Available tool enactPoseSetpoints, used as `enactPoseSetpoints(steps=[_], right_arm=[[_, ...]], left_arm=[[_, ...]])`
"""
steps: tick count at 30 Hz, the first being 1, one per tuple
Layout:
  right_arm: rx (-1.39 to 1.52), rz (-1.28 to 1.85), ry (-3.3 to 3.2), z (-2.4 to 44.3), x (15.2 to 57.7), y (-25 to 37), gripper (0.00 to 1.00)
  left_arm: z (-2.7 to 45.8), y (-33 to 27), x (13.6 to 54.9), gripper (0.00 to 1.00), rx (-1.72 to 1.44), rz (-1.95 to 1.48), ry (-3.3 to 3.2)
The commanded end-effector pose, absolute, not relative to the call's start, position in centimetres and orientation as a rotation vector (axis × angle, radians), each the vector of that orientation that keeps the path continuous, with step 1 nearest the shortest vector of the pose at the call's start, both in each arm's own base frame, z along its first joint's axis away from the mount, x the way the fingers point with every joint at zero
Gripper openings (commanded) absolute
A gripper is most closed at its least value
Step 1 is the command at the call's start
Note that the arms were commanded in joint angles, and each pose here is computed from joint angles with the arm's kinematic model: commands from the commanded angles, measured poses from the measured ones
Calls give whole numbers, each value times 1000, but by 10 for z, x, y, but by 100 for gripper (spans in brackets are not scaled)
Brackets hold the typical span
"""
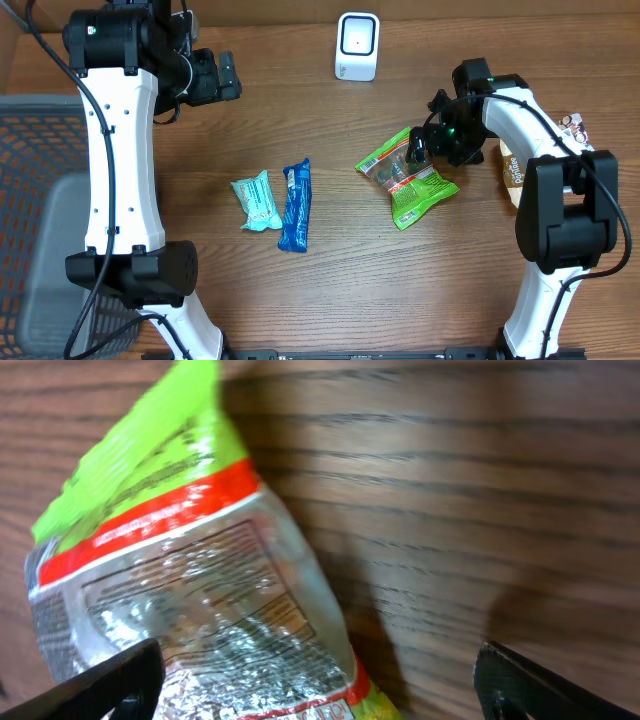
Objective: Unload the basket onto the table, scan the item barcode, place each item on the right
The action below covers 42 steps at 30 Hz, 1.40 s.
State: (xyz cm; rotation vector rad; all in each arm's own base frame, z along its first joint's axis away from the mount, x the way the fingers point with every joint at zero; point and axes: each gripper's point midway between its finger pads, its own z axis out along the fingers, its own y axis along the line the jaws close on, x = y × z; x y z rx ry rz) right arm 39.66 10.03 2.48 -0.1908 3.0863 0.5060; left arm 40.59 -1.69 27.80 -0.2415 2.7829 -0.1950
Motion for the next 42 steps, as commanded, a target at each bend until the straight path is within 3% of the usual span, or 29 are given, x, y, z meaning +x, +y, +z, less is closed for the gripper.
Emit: enactPoseSetpoints(steps=[1, 13, 17, 21, 26, 37, 42], right_arm=[[-434, 671, 3055, 18, 385, 118, 98], [-412, 911, 3136, -11, 337, 133, 84], [-314, 990, 3130, -27, 326, 140, 63], [-168, 1000, 3126, -27, 335, 143, 26], [-167, 1213, 3008, -4, 350, 163, 6], [-254, 1244, 2915, 70, 383, 172, 4], [-255, 1099, 2982, 56, 381, 160, 4]], left_arm=[[282, -17, 407, 100, -255, -191, 2768], [282, -17, 407, 100, -255, -191, 2768], [282, -17, 407, 100, -255, -191, 2768], [282, -17, 407, 100, -255, -191, 2768], [282, -17, 407, 100, -255, -191, 2768], [282, -17, 407, 100, -255, -191, 2768], [282, -17, 407, 99, -255, -191, 2768]])
